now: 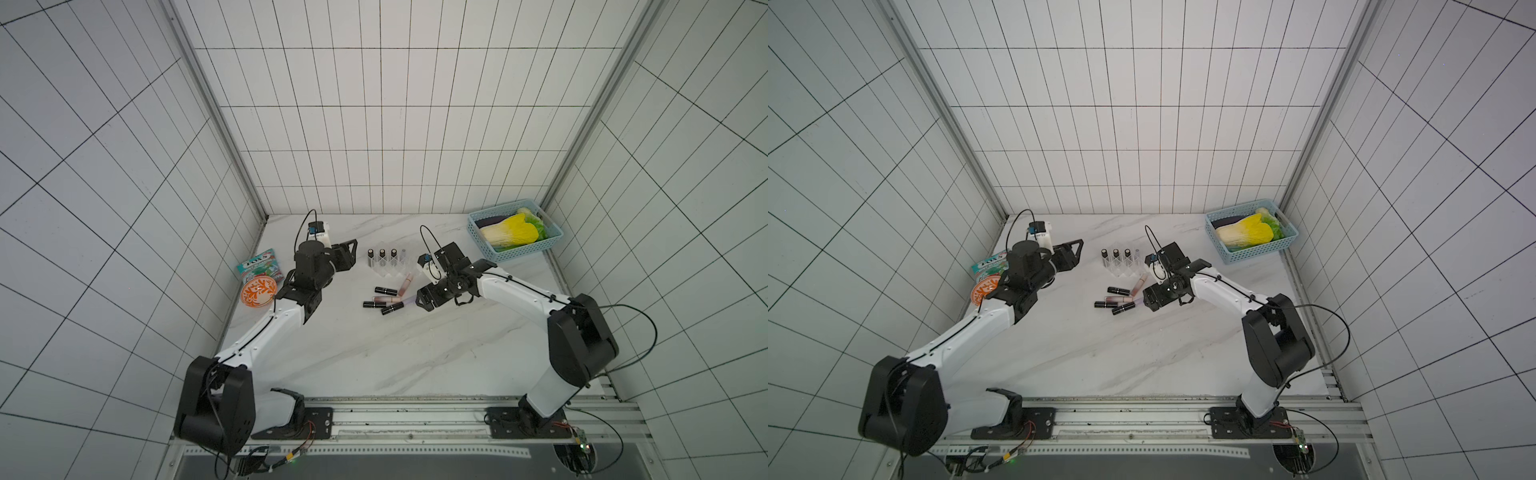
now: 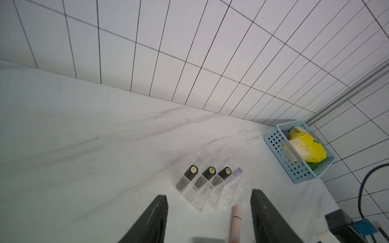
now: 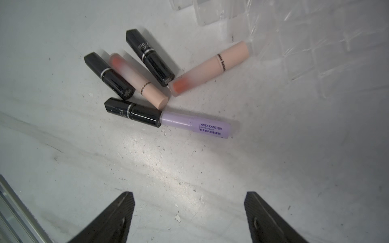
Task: Arrange the lipsticks in the organizer
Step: Pick up the lipstick at the center of the board.
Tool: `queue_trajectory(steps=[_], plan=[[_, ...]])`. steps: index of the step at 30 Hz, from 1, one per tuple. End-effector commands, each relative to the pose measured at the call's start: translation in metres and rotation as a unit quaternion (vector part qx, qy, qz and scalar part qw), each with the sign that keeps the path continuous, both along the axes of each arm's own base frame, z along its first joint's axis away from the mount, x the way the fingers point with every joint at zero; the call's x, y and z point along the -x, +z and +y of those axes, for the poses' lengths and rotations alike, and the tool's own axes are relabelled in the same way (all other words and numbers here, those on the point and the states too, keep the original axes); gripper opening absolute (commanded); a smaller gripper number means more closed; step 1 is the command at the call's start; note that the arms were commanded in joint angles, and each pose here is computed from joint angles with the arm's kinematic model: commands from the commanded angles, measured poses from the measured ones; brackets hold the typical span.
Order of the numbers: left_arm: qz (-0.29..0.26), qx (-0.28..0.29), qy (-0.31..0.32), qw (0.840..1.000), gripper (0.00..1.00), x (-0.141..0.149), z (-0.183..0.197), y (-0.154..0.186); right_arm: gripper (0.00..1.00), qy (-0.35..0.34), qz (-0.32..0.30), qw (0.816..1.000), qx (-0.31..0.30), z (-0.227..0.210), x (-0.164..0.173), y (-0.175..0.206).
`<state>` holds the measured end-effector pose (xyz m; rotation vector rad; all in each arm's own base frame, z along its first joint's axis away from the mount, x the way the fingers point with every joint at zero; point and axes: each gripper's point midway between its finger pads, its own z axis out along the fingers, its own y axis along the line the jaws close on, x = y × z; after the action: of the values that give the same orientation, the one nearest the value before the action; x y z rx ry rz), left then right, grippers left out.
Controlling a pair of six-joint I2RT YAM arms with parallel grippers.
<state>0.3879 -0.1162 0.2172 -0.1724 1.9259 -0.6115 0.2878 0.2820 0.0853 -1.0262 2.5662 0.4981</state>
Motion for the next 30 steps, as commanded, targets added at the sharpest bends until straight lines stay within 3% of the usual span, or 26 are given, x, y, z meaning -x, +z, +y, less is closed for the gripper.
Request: queue_trajectory(steps=[1,8,15,23,30], plan=[[-0.046,0.07,-0.017,0.996,0.6,0.019,-0.005,0.013,0.87,0.03,-0.002,1.0,0.006,0.01,-0.003,0.001],[-0.02,0.053,-0.066,0.996,0.6,0.021,-0.021,0.02,0.92,0.061,-0.019,0.998,0.014,0.031,-0.022,-0.001],[-0.025,0.05,-0.064,0.996,0.6,0.023,-0.017,0.023,0.92,0.082,0.014,0.996,0.018,0.043,-0.025,-0.025],[-0.031,0.043,-0.066,0.996,0.6,0.027,-0.013,0.026,0.9,0.087,0.045,0.995,0.021,0.041,-0.018,-0.042],[-0.032,0.042,-0.069,0.996,0.6,0.027,-0.013,0.026,0.82,0.079,0.067,0.994,0.041,0.029,-0.004,-0.047]])
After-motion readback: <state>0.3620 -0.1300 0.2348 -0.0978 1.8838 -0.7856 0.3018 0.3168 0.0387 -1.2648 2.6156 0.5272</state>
